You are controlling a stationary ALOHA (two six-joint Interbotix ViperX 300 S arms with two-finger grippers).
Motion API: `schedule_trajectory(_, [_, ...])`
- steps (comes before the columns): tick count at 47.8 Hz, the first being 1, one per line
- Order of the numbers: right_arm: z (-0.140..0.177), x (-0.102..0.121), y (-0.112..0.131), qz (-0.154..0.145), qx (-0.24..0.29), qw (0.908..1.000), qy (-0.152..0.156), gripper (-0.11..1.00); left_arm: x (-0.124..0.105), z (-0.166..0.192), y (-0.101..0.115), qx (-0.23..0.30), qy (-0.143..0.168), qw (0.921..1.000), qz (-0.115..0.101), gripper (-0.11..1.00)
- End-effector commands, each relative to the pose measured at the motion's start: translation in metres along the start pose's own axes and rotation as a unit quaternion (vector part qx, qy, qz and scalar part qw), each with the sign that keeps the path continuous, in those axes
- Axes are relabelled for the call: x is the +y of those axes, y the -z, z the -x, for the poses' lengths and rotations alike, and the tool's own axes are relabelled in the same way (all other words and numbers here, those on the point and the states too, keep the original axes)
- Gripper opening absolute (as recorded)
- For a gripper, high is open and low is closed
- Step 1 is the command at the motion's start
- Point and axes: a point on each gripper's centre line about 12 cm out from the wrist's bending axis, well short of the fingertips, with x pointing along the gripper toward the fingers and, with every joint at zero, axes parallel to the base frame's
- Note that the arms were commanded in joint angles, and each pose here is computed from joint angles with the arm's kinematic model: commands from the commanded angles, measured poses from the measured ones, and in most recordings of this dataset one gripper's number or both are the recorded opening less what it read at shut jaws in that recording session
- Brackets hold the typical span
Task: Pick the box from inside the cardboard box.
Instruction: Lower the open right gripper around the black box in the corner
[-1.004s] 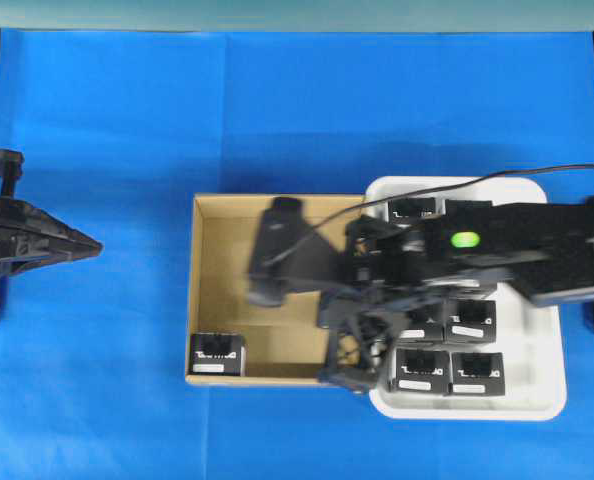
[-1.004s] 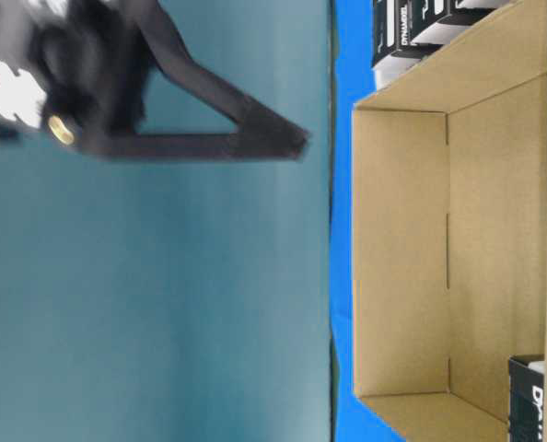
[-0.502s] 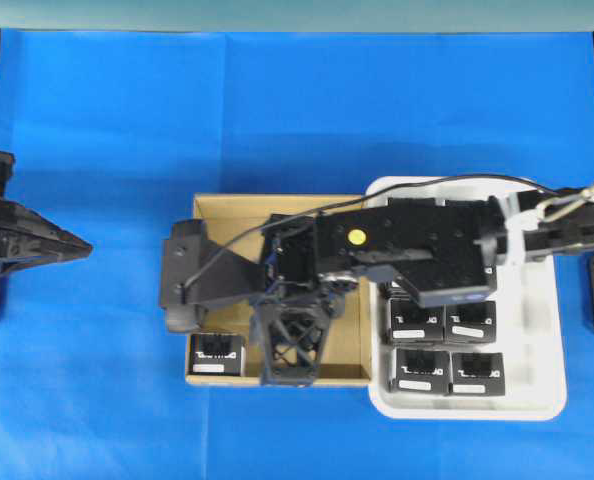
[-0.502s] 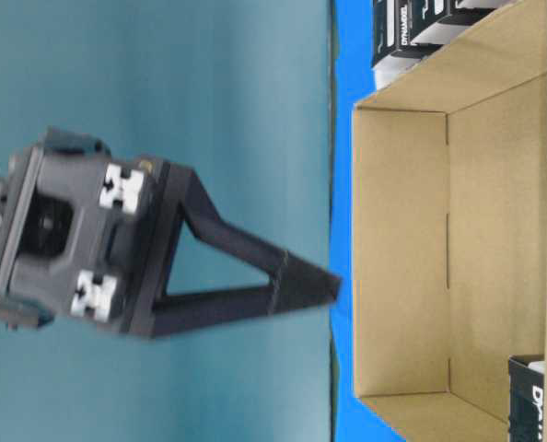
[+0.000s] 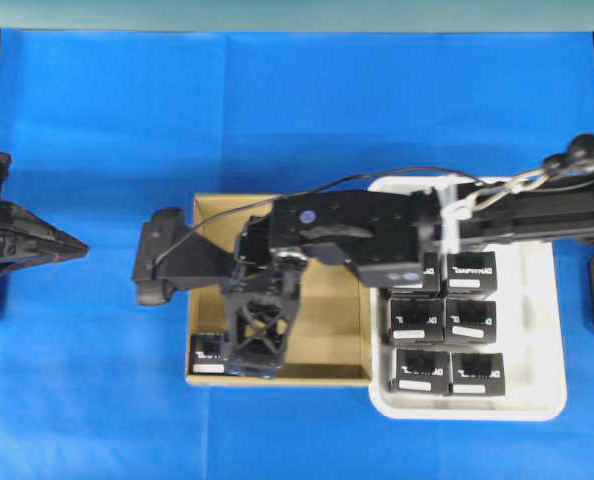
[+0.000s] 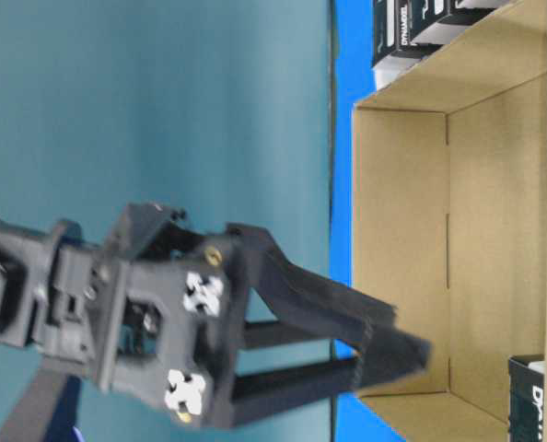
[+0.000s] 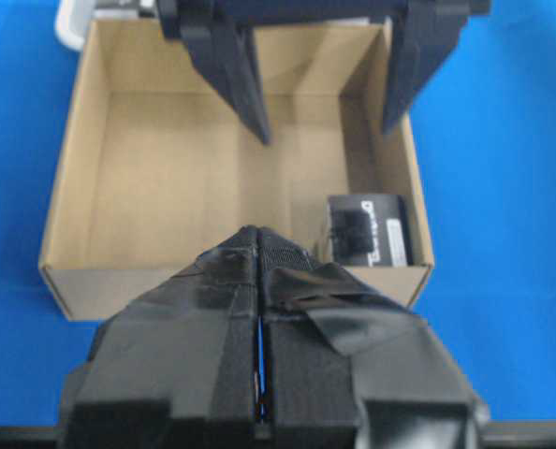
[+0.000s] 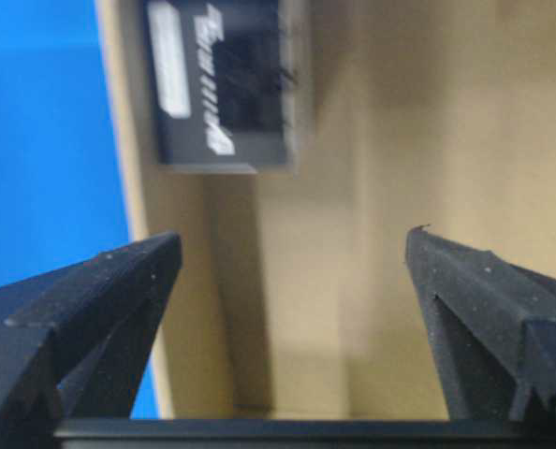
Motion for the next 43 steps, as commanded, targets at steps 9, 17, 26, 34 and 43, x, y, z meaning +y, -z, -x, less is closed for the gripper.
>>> schedule_trajectory(9, [-0.015,0.002,-0.017,0.002,-0.009,0.9996,-0.027,0.99,0.0,0.0,-0.005,-0.006,0.001,1.0,0.001,-0.05])
schedule_trajectory(17, [-0.027,0.003,-0.022,-0.013,-0.005,0.9987,-0.049,0.99,0.0,0.0,-0.005,-0.006,0.001,0.9999,0.009,-0.05])
schedule_trajectory(26, [-0.038,-0.001,-0.023,-0.024,-0.004,0.9979,-0.061,0.99,0.0,0.0,-0.004,-0.005,0.001,0.9999,0.015,-0.05])
schedule_trajectory(34, [-0.045,-0.004,-0.021,-0.012,0.002,0.9981,-0.06,0.99,0.0,0.001,-0.006,-0.009,0.001,0.9998,0.015,-0.05])
schedule_trajectory(43, [-0.049,-0.007,-0.022,-0.011,0.0,0.9982,-0.059,0.99,0.0,0.002,-0.006,-0.011,0.001,0.9998,0.016,-0.05])
